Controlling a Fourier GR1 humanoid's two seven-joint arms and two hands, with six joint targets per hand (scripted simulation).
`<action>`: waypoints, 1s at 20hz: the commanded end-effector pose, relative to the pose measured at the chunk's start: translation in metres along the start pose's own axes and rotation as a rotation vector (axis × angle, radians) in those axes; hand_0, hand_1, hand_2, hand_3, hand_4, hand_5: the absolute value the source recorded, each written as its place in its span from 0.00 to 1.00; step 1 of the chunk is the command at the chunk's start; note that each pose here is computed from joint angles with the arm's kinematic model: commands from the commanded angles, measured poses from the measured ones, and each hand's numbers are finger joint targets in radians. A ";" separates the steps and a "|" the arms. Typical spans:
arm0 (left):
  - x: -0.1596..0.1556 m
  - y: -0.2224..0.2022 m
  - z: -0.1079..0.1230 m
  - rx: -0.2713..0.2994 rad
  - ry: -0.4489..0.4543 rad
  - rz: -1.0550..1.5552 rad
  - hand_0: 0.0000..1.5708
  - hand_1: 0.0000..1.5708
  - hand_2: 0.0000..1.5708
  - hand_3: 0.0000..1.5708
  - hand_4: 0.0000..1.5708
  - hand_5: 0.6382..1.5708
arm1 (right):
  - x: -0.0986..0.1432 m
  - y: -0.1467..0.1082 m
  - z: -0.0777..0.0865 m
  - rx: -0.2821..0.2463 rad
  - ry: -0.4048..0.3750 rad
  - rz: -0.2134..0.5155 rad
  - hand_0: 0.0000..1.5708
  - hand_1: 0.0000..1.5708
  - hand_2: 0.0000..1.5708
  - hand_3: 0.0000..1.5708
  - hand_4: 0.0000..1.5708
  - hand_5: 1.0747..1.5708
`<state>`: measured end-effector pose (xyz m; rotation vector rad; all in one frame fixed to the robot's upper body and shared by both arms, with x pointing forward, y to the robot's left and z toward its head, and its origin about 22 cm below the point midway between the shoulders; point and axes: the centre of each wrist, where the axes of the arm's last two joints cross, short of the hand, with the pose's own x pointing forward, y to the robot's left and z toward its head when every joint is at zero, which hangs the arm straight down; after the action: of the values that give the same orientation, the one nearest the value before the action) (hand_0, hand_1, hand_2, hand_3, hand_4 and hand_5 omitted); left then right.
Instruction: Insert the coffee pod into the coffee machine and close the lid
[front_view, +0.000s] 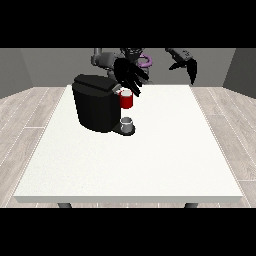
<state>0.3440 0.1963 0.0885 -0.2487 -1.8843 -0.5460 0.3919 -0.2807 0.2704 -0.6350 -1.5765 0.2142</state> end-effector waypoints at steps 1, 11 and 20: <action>0.015 -0.009 -0.017 -0.062 -0.056 -0.009 0.00 0.00 0.00 0.00 0.19 1.00 | 0.058 0.033 0.012 0.106 -0.295 -0.167 0.00 0.00 0.00 0.00 0.00 1.00; 0.031 -0.040 -0.041 -0.167 -0.089 -0.018 0.00 0.00 0.00 0.00 0.17 1.00 | 0.057 -0.006 0.031 0.047 -0.309 -0.225 0.00 0.00 0.00 0.00 0.00 1.00; 0.008 -0.015 -0.013 -0.020 0.006 0.016 0.00 0.00 0.00 0.00 0.17 1.00 | 0.029 0.092 0.066 0.253 -0.521 -0.323 0.00 0.00 0.00 0.00 0.17 1.00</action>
<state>0.3459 0.1538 0.1073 -0.3087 -1.8997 -0.6344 0.3598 -0.2075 0.2700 -0.2578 -2.0415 0.2939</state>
